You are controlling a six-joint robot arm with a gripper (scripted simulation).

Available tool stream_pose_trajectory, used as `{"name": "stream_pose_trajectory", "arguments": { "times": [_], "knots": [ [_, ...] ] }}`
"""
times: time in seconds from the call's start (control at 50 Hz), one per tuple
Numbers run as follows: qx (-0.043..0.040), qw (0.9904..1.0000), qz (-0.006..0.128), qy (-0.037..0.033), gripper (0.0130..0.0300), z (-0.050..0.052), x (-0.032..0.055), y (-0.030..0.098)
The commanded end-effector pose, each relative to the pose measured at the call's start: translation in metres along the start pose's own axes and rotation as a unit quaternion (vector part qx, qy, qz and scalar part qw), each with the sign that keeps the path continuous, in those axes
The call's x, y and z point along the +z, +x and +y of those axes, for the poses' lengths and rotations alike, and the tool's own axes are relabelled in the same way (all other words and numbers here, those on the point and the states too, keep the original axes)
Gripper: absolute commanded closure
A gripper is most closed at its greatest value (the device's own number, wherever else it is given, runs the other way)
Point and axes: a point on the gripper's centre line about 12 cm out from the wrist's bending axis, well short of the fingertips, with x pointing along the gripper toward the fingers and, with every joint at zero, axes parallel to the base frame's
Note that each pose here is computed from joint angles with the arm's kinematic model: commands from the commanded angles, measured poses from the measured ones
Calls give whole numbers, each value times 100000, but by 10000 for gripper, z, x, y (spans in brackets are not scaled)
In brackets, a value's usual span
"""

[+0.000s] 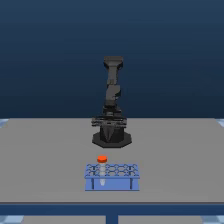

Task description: Pick up the centrifuge tube on the rack

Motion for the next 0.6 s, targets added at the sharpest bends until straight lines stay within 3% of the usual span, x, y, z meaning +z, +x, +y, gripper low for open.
{"name": "stream_pose_trajectory", "arguments": {
  "times": [0.02, 0.6],
  "knots": [
    [0, 100000, 0, 0, 130, 0, 0, 0],
    [-6, 100000, -4, 3, 130, -1, 2, 2]
  ]
}}
